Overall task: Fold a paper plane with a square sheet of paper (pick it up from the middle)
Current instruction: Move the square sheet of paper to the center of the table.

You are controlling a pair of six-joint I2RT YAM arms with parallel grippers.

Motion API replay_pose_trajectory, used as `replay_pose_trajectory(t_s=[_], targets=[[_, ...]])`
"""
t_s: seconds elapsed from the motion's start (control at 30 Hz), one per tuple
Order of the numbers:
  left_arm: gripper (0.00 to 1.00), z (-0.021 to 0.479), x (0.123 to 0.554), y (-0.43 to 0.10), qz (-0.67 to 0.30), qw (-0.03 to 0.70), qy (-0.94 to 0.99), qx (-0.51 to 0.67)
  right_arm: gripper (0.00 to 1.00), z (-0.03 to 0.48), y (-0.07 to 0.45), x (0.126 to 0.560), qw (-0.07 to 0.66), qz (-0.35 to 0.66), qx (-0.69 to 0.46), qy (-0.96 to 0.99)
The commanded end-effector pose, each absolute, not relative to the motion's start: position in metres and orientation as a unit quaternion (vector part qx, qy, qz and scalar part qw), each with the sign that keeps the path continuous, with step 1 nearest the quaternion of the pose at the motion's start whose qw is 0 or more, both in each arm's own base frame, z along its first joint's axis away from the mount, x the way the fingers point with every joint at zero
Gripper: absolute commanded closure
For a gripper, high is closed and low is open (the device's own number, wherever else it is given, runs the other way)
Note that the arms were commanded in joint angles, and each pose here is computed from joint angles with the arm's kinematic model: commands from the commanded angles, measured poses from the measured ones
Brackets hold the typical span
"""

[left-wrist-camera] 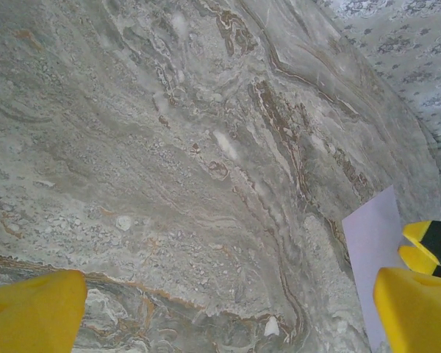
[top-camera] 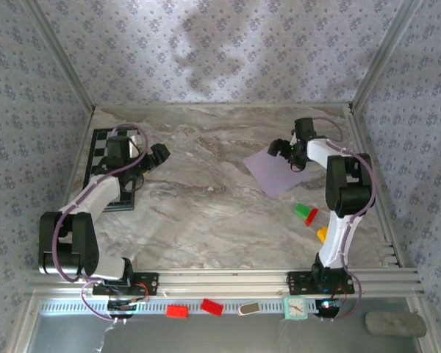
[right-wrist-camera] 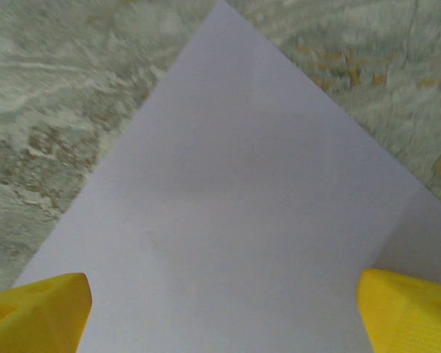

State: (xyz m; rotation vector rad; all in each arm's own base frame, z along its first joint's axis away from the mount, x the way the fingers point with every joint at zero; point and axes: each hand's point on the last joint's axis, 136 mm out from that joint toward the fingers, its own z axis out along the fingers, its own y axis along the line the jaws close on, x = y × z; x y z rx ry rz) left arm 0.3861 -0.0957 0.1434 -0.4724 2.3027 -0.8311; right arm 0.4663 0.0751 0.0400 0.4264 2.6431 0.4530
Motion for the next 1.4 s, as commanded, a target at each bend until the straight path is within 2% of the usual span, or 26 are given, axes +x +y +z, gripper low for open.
replay_pose_trajectory(t_s=[0.0, 0.17, 0.33, 0.47, 0.6, 0.73, 0.87, 0.93, 1.13, 1.37], targets=[[0.00, 0.152, 0.388, -0.103, -0.329, 0.311, 0.874, -0.177, 0.05, 0.024, 0.076, 0.451, 0.170, 0.129, 0.181, 0.960], [0.00, 0.145, 0.384, -0.102, -0.318, 0.300, 0.881, -0.182, 0.04, 0.015, 0.091, 0.425, 0.135, 0.096, 0.215, 0.963], [0.00, 0.134, 0.378, -0.098, -0.303, 0.284, 0.889, -0.195, 0.03, 0.008, 0.124, 0.387, 0.114, 0.078, 0.299, 0.944], [0.00, 0.128, 0.372, -0.095, -0.290, 0.273, 0.894, -0.203, 0.03, 0.000, 0.171, 0.350, 0.092, 0.091, 0.345, 0.930], [0.00, 0.124, 0.367, -0.093, -0.285, 0.262, 0.898, -0.210, 0.04, 0.001, 0.227, 0.322, 0.065, 0.107, 0.344, 0.931], [0.00, 0.121, 0.361, -0.096, -0.288, 0.247, 0.899, -0.217, 0.05, 0.031, 0.269, 0.330, 0.082, 0.148, 0.313, 0.935], [0.00, 0.119, 0.353, -0.102, -0.288, 0.235, 0.903, -0.215, 0.05, 0.065, 0.275, 0.347, 0.118, 0.180, 0.261, 0.941], [0.00, 0.118, 0.350, -0.105, -0.287, 0.229, 0.905, -0.215, 0.08, 0.079, 0.285, 0.364, 0.153, 0.211, 0.166, 0.951], [0.00, 0.115, 0.346, -0.115, -0.287, 0.219, 0.908, -0.212, 0.13, 0.056, 0.289, 0.366, 0.110, 0.204, 0.015, 0.973], [0.00, 0.108, 0.346, -0.127, -0.287, 0.204, 0.913, -0.208, 0.14, 0.046, 0.284, 0.386, 0.109, 0.186, -0.019, 0.976]])
